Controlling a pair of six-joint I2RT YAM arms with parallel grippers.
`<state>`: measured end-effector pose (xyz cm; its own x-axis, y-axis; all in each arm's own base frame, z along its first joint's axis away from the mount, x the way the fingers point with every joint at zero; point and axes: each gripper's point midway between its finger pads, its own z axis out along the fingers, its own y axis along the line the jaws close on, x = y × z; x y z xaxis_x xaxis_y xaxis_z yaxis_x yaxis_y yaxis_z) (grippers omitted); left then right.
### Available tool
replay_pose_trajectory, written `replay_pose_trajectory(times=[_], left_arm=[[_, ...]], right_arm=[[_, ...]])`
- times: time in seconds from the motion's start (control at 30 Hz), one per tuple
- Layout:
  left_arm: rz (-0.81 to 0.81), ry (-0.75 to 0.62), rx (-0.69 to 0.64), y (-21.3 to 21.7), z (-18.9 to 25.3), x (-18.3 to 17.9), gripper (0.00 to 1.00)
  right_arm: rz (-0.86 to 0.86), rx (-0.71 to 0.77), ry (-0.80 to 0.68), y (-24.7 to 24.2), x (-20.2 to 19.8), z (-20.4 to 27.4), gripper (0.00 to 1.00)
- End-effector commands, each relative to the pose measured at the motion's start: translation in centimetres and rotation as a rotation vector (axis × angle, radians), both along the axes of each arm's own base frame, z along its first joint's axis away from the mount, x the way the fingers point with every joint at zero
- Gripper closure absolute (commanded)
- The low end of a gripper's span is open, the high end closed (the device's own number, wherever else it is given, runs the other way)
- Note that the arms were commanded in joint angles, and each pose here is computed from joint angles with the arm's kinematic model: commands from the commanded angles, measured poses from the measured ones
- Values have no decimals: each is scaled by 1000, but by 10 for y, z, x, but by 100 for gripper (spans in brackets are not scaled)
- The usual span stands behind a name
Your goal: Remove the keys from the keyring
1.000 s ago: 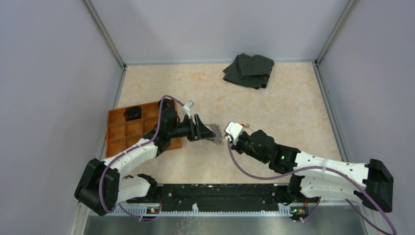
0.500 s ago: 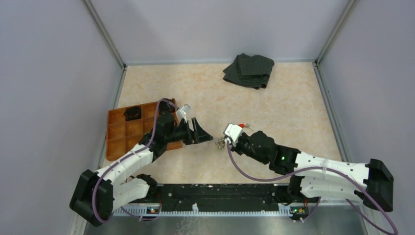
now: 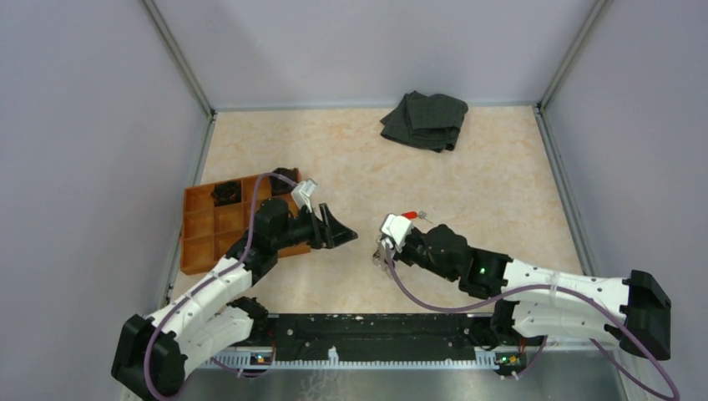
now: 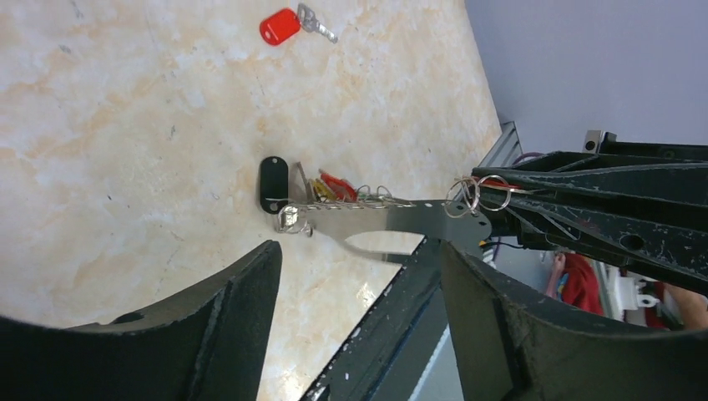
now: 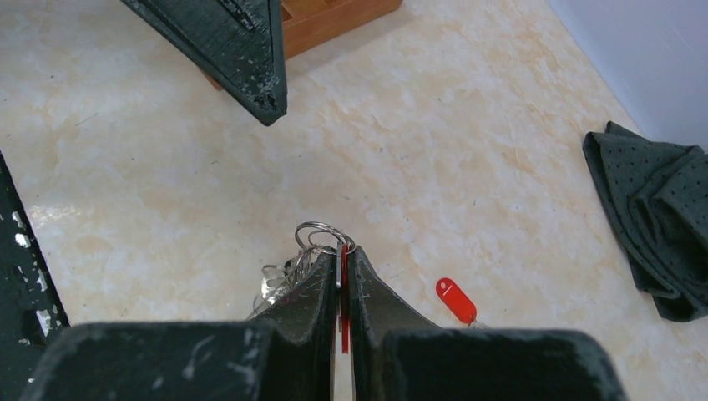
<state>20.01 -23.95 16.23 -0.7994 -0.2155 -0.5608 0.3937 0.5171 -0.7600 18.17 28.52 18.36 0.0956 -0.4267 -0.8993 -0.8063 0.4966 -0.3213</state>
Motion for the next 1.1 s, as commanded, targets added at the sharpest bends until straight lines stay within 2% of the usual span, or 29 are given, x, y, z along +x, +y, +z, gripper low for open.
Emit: replay_pose_trajectory(times=[0.0,0.13,0.43,0.67,1.07], left_arm=[[-5,-163,-35,-1,31,7,31],[-79,-253,-102,-13,44,2,43],[-184,-416,-158,-33,52,-13,51],[-163,-591,-194,-29,58,-22,53],[-257,-812,-249,-28,80,-42,50]], right_arm=[[45,81,-78,16,-2,39,100],[80,93,-138,17,-10,40,100],[149,47,-362,14,-25,44,100],[234,-2,-470,16,-39,48,100],[364,-26,-636,17,-72,82,100]])
